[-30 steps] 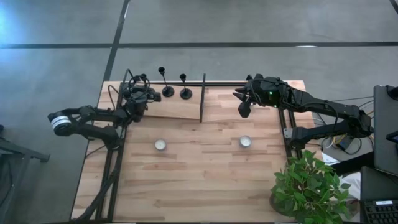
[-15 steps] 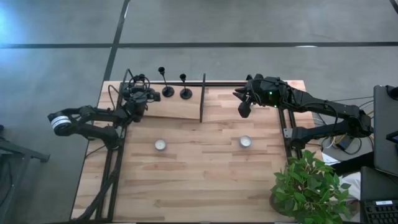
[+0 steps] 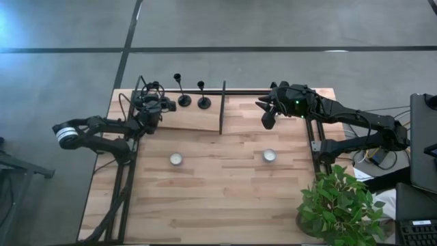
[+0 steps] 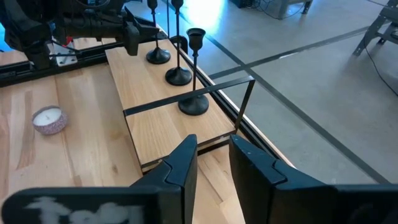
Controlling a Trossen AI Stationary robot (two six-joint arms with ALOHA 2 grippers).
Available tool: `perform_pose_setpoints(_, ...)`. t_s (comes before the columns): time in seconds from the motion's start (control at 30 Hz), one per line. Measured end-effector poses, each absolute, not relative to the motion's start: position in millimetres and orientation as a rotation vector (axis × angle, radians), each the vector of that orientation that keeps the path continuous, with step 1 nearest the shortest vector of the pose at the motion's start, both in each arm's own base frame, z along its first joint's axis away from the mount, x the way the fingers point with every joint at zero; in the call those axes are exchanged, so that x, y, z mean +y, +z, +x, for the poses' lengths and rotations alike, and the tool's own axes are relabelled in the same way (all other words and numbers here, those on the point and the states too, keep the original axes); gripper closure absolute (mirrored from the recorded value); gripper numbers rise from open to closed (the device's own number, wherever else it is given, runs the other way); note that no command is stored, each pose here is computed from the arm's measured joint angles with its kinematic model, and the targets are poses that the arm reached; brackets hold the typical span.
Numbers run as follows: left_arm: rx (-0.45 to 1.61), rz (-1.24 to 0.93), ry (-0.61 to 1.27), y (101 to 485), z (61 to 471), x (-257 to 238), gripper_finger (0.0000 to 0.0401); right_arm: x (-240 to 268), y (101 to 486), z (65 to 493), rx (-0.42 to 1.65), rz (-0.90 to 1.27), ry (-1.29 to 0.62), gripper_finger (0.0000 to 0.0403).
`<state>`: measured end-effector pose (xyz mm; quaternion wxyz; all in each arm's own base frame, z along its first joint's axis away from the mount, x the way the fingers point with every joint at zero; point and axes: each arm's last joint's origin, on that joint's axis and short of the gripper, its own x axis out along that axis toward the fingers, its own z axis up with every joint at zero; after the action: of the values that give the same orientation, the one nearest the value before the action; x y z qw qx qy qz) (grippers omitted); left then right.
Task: Pick & Place candle stick holders
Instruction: Adjust the shelf on the table
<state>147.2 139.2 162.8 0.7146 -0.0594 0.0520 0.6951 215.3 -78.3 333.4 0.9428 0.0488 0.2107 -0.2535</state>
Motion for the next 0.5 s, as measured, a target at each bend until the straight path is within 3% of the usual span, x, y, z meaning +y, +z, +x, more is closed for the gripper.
perform_pose_setpoints(0.5,0.111,-0.078,1.469,175,147,134,0.0233,-78,333,215,0.430,0.099,-0.517,0.0335)
